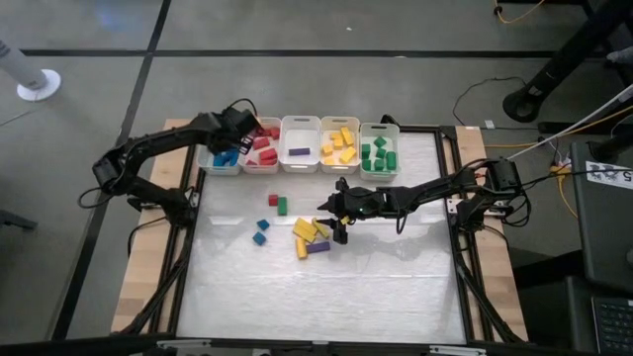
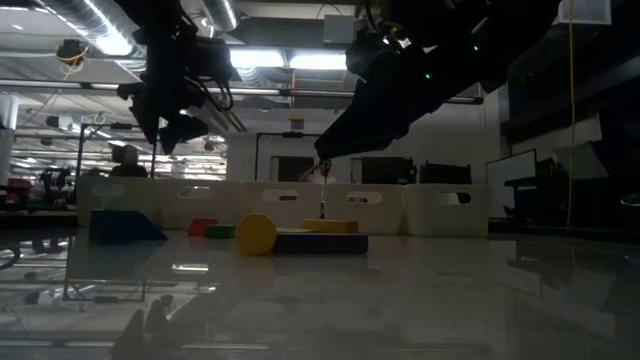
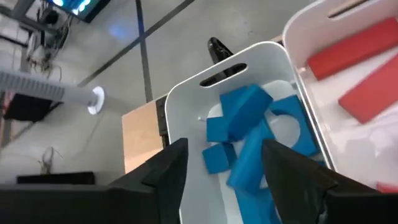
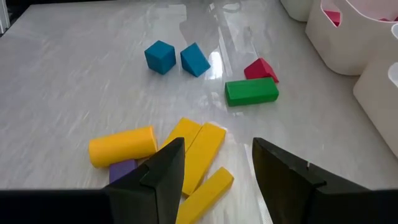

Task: Sort blocks
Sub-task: Put the blue block into the left white bin, then put the yellow block into the middle right white bin

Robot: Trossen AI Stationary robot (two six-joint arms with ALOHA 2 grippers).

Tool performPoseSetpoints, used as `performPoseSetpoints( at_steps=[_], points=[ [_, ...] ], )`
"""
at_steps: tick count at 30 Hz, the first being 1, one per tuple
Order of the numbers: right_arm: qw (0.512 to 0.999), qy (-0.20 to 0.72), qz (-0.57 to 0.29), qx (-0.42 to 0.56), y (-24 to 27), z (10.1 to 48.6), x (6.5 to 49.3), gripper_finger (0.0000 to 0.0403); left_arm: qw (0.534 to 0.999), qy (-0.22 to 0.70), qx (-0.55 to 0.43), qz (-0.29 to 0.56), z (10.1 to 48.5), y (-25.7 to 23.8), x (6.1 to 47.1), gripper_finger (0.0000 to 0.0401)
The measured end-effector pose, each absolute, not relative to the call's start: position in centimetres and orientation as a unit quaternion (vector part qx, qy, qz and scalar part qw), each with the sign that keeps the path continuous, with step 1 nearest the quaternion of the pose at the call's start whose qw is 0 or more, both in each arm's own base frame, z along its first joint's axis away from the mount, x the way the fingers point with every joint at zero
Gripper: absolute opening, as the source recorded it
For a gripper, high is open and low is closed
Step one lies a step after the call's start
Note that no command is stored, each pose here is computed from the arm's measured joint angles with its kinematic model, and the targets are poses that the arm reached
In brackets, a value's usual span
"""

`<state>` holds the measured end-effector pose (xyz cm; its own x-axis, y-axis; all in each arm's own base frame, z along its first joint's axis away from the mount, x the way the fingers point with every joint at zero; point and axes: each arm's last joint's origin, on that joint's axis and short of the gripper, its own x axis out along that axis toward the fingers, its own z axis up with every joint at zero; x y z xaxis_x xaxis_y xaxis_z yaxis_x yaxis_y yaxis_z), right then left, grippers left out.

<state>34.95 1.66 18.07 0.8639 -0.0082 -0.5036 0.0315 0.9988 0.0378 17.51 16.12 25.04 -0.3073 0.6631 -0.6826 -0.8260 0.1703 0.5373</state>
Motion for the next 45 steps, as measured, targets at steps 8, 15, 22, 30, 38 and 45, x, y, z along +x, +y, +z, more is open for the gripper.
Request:
performPoseSetpoints(
  at_steps=[8, 15, 22, 30, 38, 45],
  points=[
    [0.964, 0.260, -0.020, 0.052, 1.6, 18.1, 35.0, 0.0188, 0.625, 0.409, -0.192, 0.637, 25.0, 16.1, 18.8, 0.0197],
    [0.954, 0.271, -0.038, 0.119, 1.7, 17.9, 34.8, 0.0188, 0.741, 0.353, -0.167, 0.546, 26.0, 14.8, 22.5, 0.0181],
    [0.918, 0.349, -0.016, 0.188, 2.0, 16.7, 33.9, 0.0188, 0.821, 0.356, -0.123, 0.430, 26.4, 11.6, 25.2, 0.0168],
    [0.909, 0.367, -0.056, 0.188, 2.4, 16.3, 33.6, 0.0188, 0.850, 0.367, -0.097, 0.366, 26.4, 7.6, 26.7, 0.0159],
    [0.920, 0.351, -0.080, 0.155, 4.5, 16.4, 33.4, 0.0188, 0.868, 0.370, -0.080, 0.320, 26.4, 4.6, 27.3, 0.0159],
    [0.929, 0.334, -0.084, 0.135, 6.4, 15.5, 33.8, 0.0188, 0.878, 0.370, -0.077, 0.295, 26.4, 2.7, 27.6, 0.0159]
  ],
)
